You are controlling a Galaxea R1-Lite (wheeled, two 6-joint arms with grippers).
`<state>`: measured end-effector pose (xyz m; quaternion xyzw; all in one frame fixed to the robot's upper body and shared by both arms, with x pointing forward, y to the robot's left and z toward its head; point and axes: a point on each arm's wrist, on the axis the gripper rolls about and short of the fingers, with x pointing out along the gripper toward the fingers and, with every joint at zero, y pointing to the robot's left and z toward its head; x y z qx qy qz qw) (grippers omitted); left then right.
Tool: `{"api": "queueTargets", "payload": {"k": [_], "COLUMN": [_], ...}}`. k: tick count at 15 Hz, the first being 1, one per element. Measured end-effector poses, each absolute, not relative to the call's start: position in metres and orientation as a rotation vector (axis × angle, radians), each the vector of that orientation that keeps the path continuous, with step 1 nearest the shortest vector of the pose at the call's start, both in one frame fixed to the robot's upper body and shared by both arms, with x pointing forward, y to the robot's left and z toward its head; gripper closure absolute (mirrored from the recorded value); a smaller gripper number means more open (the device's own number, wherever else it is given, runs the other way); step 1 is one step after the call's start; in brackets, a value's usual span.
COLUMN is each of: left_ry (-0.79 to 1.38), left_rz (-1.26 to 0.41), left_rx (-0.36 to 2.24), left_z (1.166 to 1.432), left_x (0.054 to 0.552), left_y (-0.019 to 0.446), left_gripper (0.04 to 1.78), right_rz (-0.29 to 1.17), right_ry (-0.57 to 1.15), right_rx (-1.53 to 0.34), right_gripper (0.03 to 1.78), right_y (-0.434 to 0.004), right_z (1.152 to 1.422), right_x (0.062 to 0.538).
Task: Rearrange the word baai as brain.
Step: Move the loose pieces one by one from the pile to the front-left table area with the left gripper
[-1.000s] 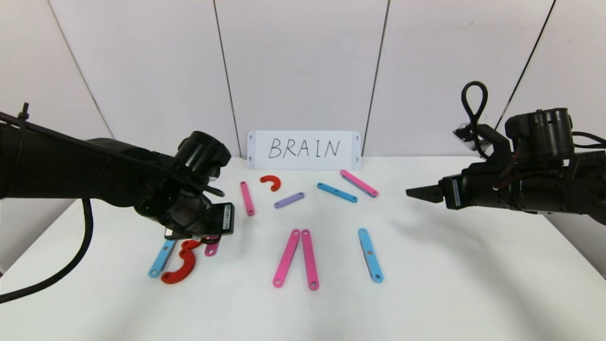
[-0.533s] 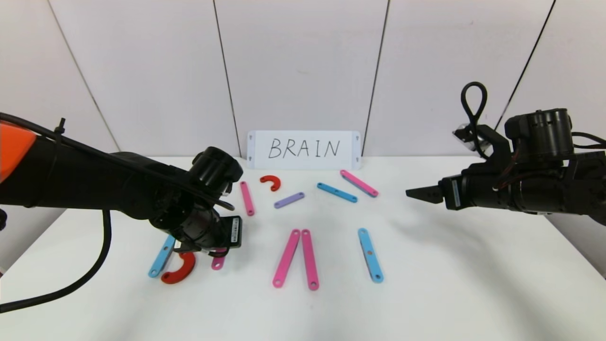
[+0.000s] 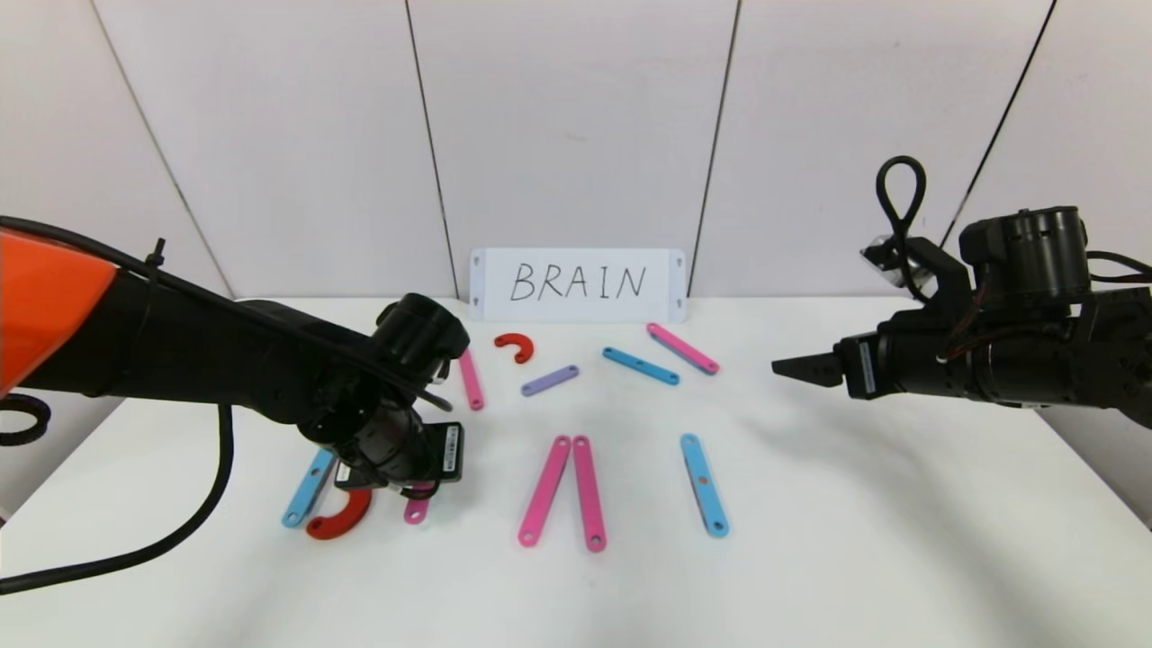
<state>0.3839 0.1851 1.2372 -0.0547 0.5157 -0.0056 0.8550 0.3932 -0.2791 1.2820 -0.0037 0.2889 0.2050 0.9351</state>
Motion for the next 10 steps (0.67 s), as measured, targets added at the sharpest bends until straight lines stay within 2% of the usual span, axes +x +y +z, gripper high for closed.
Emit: {"api": "queueTargets", "payload": {"k": [10], "left_ry": [1.112], "left_rz": [0.0], "left_rx": [-0.105], "left_z": [1.225], "left_x": [0.392], "left_y": [0.183], "left_gripper": [1.51], "right_rz": [0.42], "right_ry": [0.595], "right_rx": [-0.009], "right_gripper": [0.07], "right_y": [-0.279], "right_z": [1.281], "right_x": [0.393]}}
